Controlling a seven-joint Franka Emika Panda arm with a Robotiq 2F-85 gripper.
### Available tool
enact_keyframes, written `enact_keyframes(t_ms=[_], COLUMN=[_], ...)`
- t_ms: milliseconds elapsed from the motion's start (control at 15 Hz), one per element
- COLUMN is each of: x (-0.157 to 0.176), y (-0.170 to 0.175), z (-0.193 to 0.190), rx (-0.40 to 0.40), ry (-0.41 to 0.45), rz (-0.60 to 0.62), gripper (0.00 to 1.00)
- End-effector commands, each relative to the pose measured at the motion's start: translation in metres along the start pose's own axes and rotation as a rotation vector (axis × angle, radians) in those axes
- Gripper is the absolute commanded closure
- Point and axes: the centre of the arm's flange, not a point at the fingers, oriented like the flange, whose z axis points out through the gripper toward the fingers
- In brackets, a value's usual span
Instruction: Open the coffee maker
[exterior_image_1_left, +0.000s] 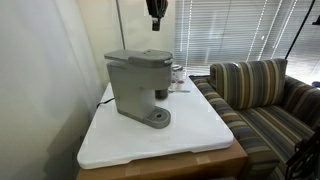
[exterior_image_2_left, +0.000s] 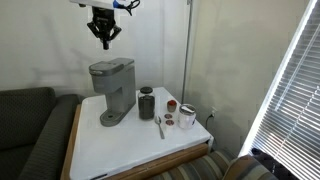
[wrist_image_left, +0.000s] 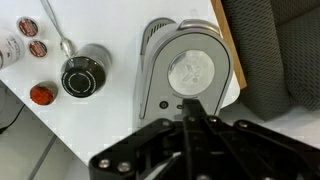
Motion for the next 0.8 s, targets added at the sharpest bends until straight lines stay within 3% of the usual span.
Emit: enact_keyframes(t_ms=[0,400,733], x=[0.001,-0.004,-0.003], y=[-0.003,-0.014,-0.004], z=[0.007,0.024,0.051], rx=[0.005,0.001,0.014], ry=[-0.009,-0.019,-0.012], rz=[0.005,0.086,0.152], gripper=[1.00,1.00,1.00])
